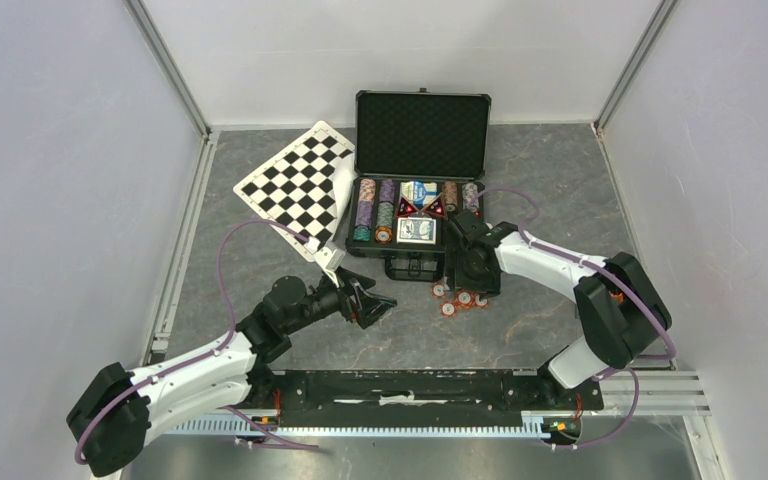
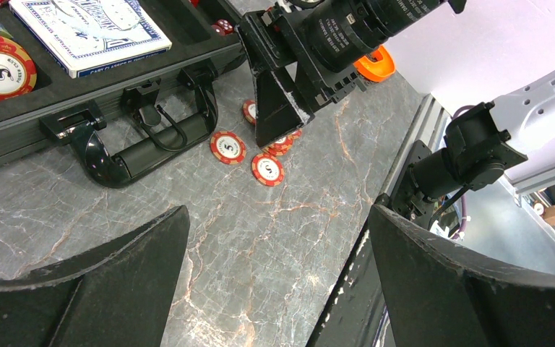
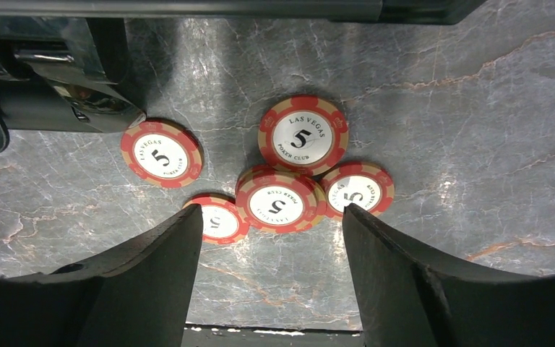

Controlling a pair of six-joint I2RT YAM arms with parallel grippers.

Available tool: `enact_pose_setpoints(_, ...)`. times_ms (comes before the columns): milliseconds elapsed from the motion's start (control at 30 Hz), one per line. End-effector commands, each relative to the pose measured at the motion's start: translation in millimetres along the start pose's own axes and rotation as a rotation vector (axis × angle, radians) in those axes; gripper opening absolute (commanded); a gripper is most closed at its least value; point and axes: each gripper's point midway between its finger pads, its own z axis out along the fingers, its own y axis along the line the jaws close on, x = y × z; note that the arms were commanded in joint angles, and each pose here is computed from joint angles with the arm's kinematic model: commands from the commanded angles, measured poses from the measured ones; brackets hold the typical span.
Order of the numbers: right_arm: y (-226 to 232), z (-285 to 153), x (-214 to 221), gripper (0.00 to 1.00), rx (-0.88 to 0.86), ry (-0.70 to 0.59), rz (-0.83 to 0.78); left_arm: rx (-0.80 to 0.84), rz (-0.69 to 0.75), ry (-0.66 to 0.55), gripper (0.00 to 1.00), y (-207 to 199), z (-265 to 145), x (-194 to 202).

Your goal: Pack up texas hold em set

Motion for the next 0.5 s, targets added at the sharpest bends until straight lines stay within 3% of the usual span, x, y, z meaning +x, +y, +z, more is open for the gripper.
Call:
enact_pose_setpoints(0,2.4,6.2,2.1,0.75,-0.008,-0.006,0.013,0.018,0.022,-0.003,1.0,-2.1,0.1,-1.3)
enact_pose_setpoints(233,4.9,6.4,9.9,0.74,-0.012,0.008,0.082,0.022,0.019,-0.002,1.0,-2.8,0.0,-1.2)
enact_pose_setpoints(467,-4.0,-7.8,7.5,0.83,-0.004,-0.056,0.156,0.029,0.017,-0.006,1.0,-4.3,-0.3,-1.7)
